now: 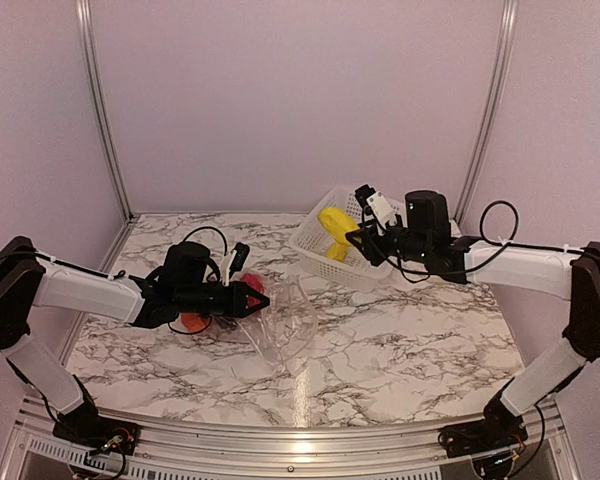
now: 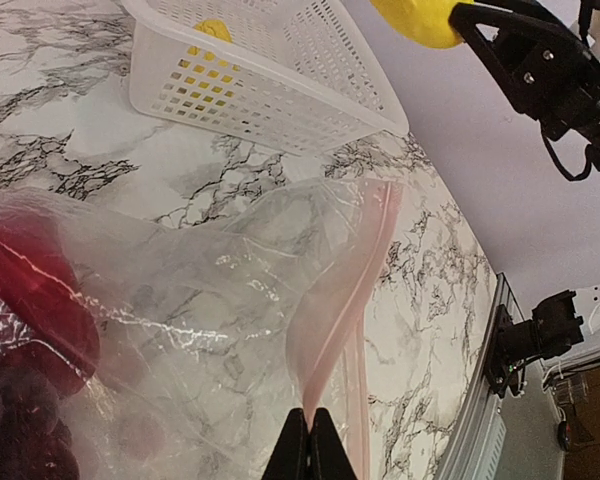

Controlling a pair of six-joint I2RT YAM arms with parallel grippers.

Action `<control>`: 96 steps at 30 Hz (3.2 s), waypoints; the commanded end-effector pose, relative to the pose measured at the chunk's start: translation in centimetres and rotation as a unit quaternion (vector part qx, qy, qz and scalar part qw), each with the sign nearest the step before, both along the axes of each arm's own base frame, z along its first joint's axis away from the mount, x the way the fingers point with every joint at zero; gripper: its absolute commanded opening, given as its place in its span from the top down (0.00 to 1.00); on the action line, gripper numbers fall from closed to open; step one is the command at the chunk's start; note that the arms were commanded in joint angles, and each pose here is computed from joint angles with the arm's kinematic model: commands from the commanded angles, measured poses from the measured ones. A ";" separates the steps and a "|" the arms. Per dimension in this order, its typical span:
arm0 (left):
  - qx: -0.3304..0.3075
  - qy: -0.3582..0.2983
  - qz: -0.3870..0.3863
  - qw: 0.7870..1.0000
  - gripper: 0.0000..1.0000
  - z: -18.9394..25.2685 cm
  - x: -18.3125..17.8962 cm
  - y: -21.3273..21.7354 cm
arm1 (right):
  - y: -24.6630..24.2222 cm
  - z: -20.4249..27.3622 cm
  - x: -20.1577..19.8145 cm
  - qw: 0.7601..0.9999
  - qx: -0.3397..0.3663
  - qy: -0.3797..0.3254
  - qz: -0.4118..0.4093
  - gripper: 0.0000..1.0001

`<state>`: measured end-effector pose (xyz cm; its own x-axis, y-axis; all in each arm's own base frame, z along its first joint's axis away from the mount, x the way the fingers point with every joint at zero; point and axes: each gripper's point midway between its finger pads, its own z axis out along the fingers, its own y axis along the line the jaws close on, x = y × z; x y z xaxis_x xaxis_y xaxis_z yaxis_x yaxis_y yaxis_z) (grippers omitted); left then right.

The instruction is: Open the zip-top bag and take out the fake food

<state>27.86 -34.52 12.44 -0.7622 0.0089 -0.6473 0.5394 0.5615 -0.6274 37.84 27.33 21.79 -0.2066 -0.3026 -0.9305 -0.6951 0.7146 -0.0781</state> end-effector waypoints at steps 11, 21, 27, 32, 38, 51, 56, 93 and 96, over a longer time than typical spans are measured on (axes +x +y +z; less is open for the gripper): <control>-0.008 -0.014 -0.004 1.000 1.00 0.6 0.5 -0.6 | -5.2 -4.4 16.1 0.980 -0.032 0.016 -0.194 0.87; -0.007 -0.013 -0.004 1.000 1.00 0.6 0.7 -0.5 | -5.3 -9.8 22.0 0.970 -0.093 0.035 -0.223 0.83; -0.006 -0.013 -0.002 1.000 1.00 0.5 0.8 -0.5 | -5.7 -11.9 23.3 0.964 -0.126 0.044 -0.232 0.70; -0.008 -0.011 -0.003 1.000 1.00 0.4 0.9 -0.7 | -5.6 -11.4 23.0 0.966 -0.125 0.045 -0.223 0.54; -0.011 -0.008 -0.003 1.000 1.00 0.4 1.0 -0.8 | -5.2 -7.5 21.6 0.974 -0.098 0.029 -0.204 0.38; -0.027 -0.013 0.002 1.000 1.00 2.1 0.9 -0.7 | 1.3 0.8 6.0 0.999 0.048 -0.002 -0.005 0.42; -0.034 -0.016 -0.001 0.999 1.00 2.9 0.7 -0.7 | 5.6 0.7 -1.7 0.993 0.083 0.006 0.086 0.47; -0.086 -0.057 -0.062 0.993 1.00 8.8 -2.4 -2.3 | 18.4 -10.1 -4.8 0.975 0.163 0.102 0.108 0.53; -0.088 -0.059 -0.066 0.992 1.00 9.2 -2.5 -2.4 | 18.8 -10.7 -4.8 0.973 0.170 0.107 0.114 0.51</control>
<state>25.96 -36.64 19.44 -0.7134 -0.0167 -0.7006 0.6335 0.4122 -0.6548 32.52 45.24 11.26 -0.3611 -0.0814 -0.9290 -0.8182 0.5055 0.2737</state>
